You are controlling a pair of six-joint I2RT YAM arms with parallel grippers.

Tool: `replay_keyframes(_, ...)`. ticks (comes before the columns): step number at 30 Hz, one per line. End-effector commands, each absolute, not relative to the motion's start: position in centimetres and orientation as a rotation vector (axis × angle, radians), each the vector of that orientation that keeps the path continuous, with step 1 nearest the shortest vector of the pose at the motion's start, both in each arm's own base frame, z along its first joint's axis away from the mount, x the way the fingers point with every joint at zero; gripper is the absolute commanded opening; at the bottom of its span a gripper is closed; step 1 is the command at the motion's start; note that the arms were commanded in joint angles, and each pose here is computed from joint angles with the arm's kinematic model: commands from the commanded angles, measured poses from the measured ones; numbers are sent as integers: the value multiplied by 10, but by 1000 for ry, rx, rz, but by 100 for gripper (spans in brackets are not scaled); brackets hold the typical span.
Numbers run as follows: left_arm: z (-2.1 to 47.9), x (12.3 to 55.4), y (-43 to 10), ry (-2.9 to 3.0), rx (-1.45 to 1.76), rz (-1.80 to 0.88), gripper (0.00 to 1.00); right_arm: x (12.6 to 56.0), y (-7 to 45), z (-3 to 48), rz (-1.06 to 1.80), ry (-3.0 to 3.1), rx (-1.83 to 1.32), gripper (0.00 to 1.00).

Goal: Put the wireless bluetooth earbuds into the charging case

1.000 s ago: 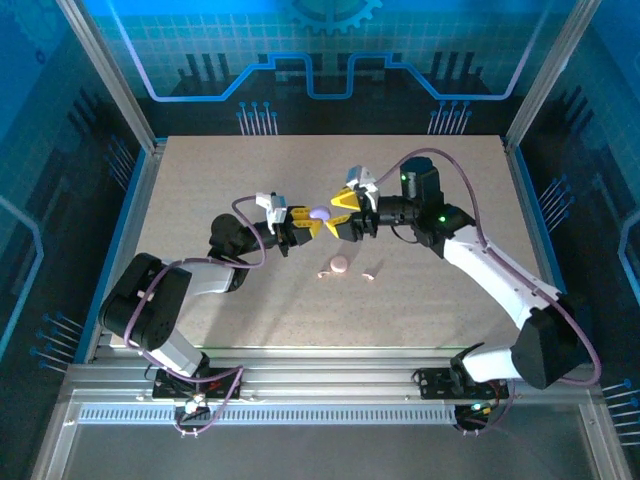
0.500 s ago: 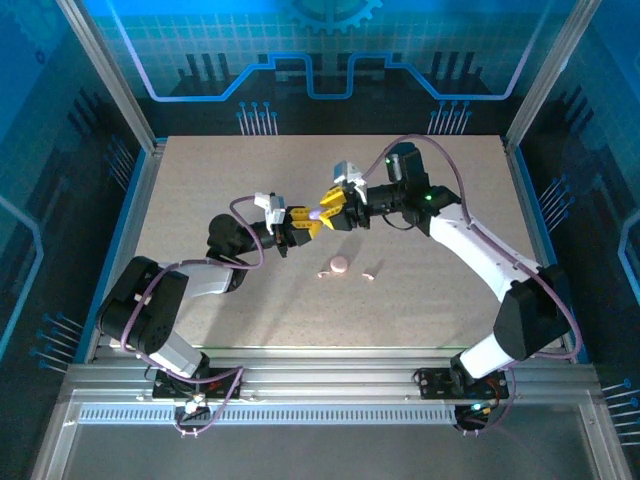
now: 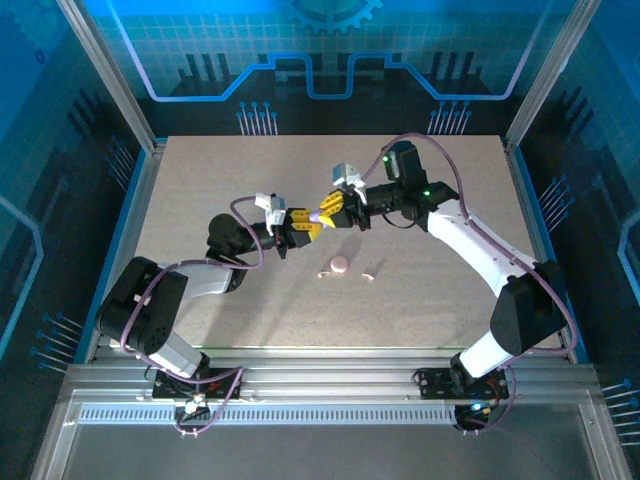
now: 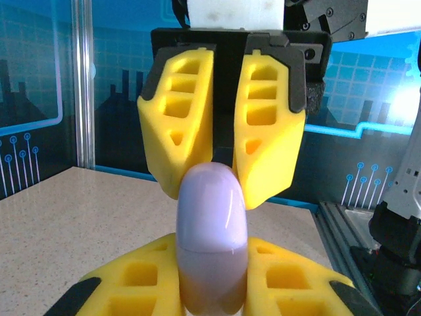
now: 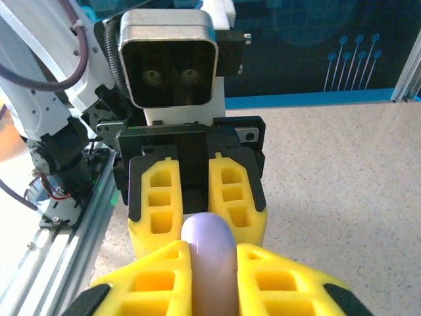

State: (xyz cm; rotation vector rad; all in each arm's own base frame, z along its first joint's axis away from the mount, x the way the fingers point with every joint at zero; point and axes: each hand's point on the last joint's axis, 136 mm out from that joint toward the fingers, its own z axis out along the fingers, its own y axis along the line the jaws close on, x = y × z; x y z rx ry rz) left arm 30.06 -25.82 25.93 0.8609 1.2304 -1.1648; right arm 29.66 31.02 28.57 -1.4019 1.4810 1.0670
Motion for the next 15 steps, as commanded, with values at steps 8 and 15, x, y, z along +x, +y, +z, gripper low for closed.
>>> replay_keyframes(8,279,299,-258,1160,859,-1133,40,292,307,274,1080,1570,-1403,6)
replay_keyframes(15,261,312,-250,1219,778,-1065,65,318,276,241,984,1822,-1249,6)
